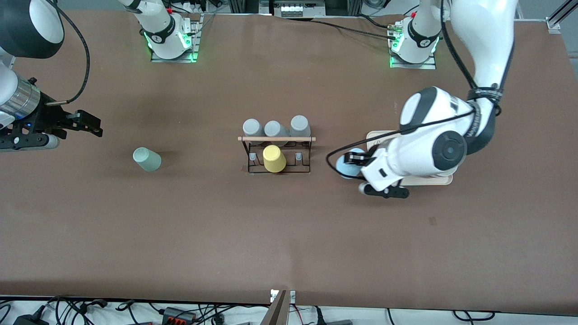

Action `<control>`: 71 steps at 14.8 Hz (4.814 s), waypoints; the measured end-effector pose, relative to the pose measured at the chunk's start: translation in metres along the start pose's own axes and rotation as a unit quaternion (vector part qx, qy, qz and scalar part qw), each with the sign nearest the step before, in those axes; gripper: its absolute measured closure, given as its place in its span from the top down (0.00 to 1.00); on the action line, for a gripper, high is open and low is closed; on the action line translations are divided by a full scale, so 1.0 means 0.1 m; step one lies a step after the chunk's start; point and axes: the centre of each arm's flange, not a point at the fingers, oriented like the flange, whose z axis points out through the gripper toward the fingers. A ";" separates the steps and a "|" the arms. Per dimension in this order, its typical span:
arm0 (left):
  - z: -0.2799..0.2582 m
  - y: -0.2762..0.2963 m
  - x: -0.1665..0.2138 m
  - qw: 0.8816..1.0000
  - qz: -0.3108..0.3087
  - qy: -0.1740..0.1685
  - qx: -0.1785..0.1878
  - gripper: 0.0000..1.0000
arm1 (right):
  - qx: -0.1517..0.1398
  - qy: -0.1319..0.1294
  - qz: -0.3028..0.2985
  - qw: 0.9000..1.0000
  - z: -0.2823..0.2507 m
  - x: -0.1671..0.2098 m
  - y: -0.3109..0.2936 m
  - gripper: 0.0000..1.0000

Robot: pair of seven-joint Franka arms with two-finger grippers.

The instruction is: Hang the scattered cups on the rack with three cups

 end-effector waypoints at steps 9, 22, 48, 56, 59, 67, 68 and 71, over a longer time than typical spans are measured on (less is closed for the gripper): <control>0.41 0.68 0.01 0.999 -0.039 0.008 -0.009 0.64 | 0.000 0.001 0.000 1.000 -0.01 0.00 0.00 1.00; 0.76 0.92 -0.09 0.999 -0.034 -0.004 0.001 0.64 | 0.000 0.001 0.001 1.000 -0.01 0.00 0.01 1.00; 0.50 0.92 -0.18 0.998 -0.036 -0.059 0.006 0.64 | 0.000 -0.002 0.004 1.000 0.02 0.00 0.05 1.00; 0.61 0.97 -0.19 0.998 -0.033 -0.062 0.007 0.64 | 0.000 -0.002 0.005 1.000 0.02 0.01 0.05 1.00; 0.76 0.98 -0.22 0.996 -0.030 -0.077 0.017 0.64 | 0.000 -0.004 0.005 1.000 0.04 0.01 0.06 1.00; 0.99 0.86 -0.09 0.996 -0.019 -0.084 0.019 0.64 | 0.000 -0.004 0.006 1.000 0.05 0.01 0.07 1.00; 1.03 0.85 -0.06 0.996 -0.019 -0.083 0.018 0.64 | 0.000 -0.004 0.006 1.000 0.05 0.01 0.07 1.00; 1.15 0.82 -0.01 0.996 -0.022 -0.082 0.017 0.64 | 0.000 -0.005 0.007 1.000 0.05 0.01 0.07 1.00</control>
